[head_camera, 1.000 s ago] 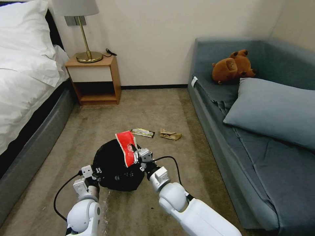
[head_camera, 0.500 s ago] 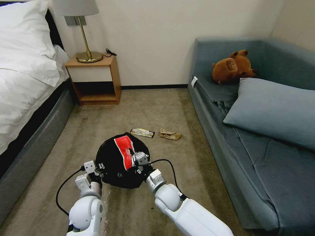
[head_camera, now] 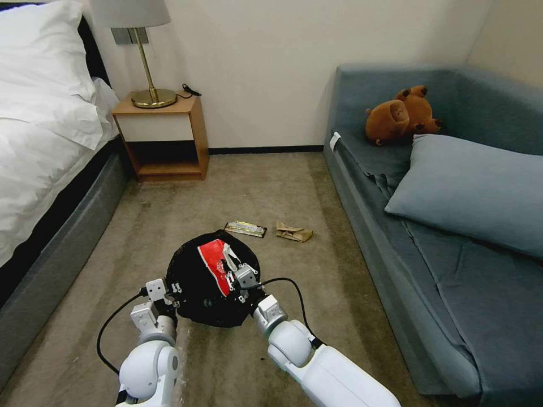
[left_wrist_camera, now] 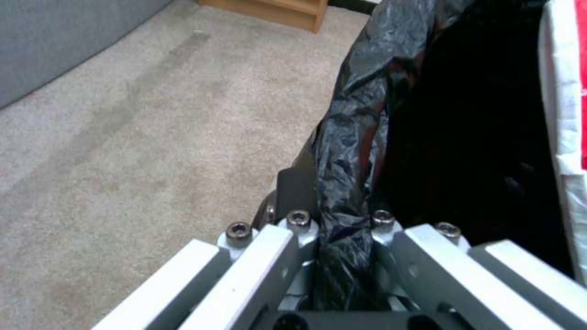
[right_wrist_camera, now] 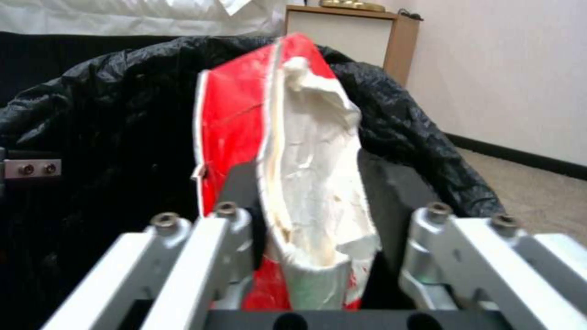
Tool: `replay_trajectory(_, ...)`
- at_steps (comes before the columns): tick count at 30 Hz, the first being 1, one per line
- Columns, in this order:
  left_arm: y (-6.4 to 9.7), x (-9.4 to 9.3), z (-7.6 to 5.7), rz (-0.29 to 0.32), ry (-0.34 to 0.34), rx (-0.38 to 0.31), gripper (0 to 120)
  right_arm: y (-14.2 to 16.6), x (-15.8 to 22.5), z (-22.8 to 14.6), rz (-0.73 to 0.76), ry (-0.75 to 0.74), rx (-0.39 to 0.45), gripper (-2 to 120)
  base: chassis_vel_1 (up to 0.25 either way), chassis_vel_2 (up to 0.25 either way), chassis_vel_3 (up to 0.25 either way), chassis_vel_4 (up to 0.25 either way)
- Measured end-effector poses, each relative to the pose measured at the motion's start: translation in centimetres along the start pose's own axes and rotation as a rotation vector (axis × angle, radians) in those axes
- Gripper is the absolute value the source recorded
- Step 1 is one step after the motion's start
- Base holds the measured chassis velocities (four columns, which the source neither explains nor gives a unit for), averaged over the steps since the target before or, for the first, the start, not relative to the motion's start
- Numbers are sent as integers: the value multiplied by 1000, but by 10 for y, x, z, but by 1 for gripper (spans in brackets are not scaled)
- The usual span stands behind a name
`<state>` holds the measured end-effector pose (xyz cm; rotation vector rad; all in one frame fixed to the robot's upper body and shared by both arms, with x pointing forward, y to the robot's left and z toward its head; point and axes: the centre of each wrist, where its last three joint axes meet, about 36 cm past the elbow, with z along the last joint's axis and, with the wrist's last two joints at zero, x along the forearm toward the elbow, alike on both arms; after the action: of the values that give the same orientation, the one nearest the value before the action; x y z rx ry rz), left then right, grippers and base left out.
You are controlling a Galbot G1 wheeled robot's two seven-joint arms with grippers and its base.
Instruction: Pick up the trash bin, then pick up the garbage on the floor and place it into the trash bin.
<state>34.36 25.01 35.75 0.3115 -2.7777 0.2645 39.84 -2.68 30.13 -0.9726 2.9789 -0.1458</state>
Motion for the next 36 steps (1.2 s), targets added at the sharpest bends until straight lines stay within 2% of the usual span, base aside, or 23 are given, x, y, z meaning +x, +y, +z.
replay_trajectory(3, 1, 0, 0, -3, -1, -1, 1, -1, 2, -3, -2, 1, 2, 56, 0, 0, 0, 0)
replay_trajectory(4, 1, 0, 0, -3, -1, -1, 1, -1, 2, -3, -2, 1, 2, 56, 0, 0, 0, 0)
replay_trajectory(7, 1, 0, 0, -5, -2, -2, 1, -2, 4, -4, 1, 1, 2, 69, 0, 0, 0, 0)
replay_trajectory(8, 1, 0, 0, -5, -2, -2, 1, -2, 4, -4, 1, 1, 2, 69, 0, 0, 0, 0)
replay_trajectory(11, 1, -1, 0, -7, -2, -3, 1, 0, 8, -4, -1, 2, 0, 85, 0, 0, 0, 0)
replay_trajectory(12, 1, -1, 0, -7, -2, -3, 1, 0, 8, -4, -1, 2, 0, 85, 0, 0, 0, 0)
replay_trajectory(14, 1, -1, 0, -8, -2, -3, 1, 1, 10, -6, -9, 1, 1, 96, 0, 0, 0, 0)
replay_trajectory(20, 2, -1, 0, -9, -4, -3, 1, -3, 12, -6, -53, 6, 19, 100, 0, 0, 0, 0)
replay_trajectory(22, 1, 0, -1, -9, -6, -5, 1, -12, 15, -8, -114, 25, 46, 100, 0, 0, 0, 0)
replay_trajectory(26, 1, 0, -2, -9, -8, -8, 1, -24, 16, -15, -129, 75, 71, 100, 0, 0, 0, 0)
replay_trajectory(29, -1, 0, -2, -6, -9, -15, 1, -57, 8, -40, -127, 174, 159, 100, 0, 0, 0, 0)
replay_trajectory(30, -1, 0, -2, -6, -9, -15, 1, -57, 8, -40, -127, 174, 159, 100, 0, 0, 0, 0)
replay_trajectory(32, -2, 0, -3, -8, -9, -20, 1, -86, 0, -58, -135, 237, 253, 100, 0, 0, 0, 0)
replay_trajectory(36, -3, 0, -2, -5, -7, -22, 1, -99, -6, -68, -156, 291, 308, 100, 0, 0, 0, 0)
